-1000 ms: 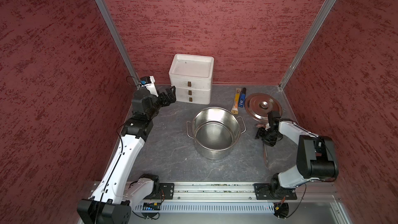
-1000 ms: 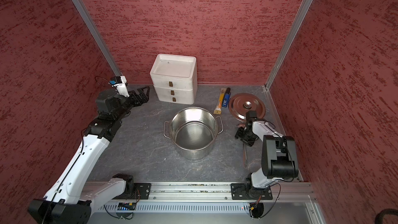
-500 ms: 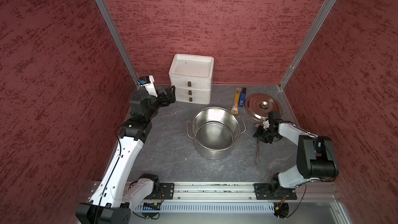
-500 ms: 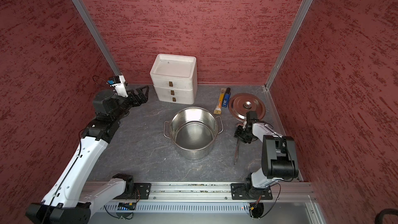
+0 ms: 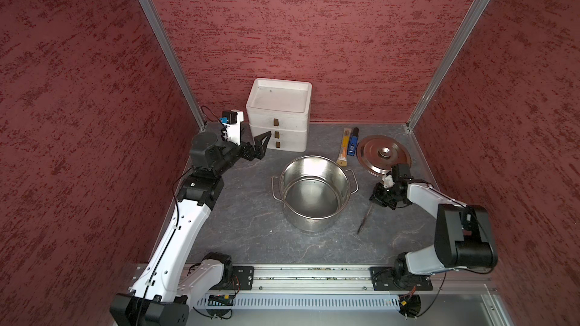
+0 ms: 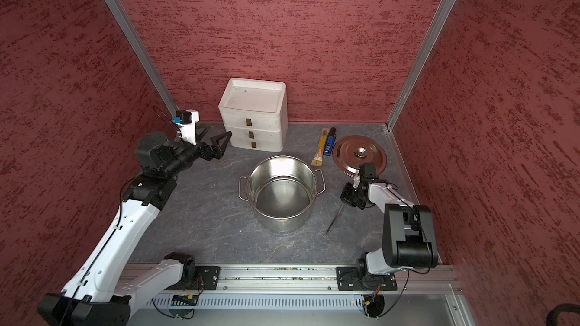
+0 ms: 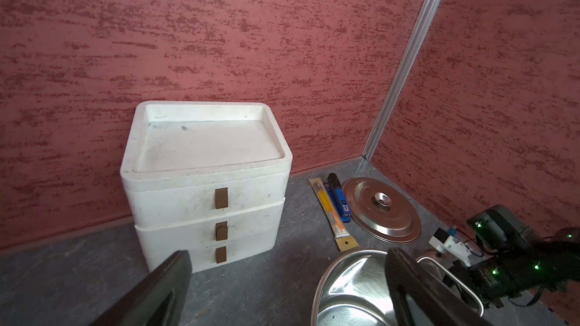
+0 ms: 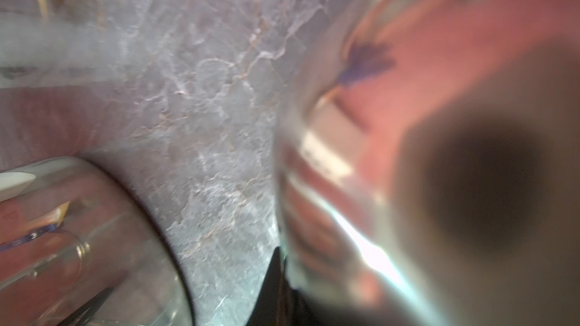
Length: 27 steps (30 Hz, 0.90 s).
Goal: Stir the soup with a spoon
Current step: Pick up the spoon from the center of the board.
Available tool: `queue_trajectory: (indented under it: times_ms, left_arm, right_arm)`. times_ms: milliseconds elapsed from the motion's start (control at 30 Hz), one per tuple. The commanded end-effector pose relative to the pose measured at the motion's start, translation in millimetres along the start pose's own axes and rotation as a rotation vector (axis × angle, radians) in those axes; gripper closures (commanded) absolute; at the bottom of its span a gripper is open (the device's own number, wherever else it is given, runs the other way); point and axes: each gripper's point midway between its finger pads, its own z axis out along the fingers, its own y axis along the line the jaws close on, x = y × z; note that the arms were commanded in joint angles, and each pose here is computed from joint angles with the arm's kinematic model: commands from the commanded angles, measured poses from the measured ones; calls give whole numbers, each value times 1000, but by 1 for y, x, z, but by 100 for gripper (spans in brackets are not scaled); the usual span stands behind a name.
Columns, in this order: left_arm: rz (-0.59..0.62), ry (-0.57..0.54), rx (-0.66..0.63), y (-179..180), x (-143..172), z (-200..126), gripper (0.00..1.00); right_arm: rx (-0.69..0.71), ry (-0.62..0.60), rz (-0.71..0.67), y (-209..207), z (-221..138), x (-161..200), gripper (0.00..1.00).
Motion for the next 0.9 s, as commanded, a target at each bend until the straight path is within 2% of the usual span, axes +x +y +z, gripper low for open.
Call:
queue_trajectory:
  times_ms: [0,100,200,333,467,533,633,767,867]
  left_arm:
    - [158,-70,105,-25,-11,-3,0]
    - [262,-80,190,-46,-7,-1,0]
    - [399,-70,292,-74,5,5,0]
    - [509,-62,414,-112,13,16,0]
    - [685,-87,590,-161,27,17,0]
    - [784,-110,635,-182,34,15,0]
    - [908,-167,663,-210,36,12,1]
    - [1059,-304,676,-250,33,5,2]
    - [1138,-407,648,-270,28,3,2]
  right_arm:
    - [-31,-69,-35,17,-31,-12,100]
    - [-49,-124,-69,37,-70,-18,100]
    - [-111,-219,-124,70,-127,-28,100]
    - [-354,-302,-208,138,-198,-34,100]
    - [-775,-161,-259,219,-247,-17,100]
    - [-899,-72,-298,249,-265,-2,100]
    - [-973,33,-356,277,-281,20,100]
    - [-1006,200,-320,296,-275,41,100]
    - [-1051,275,-316,309,-275,51,100]
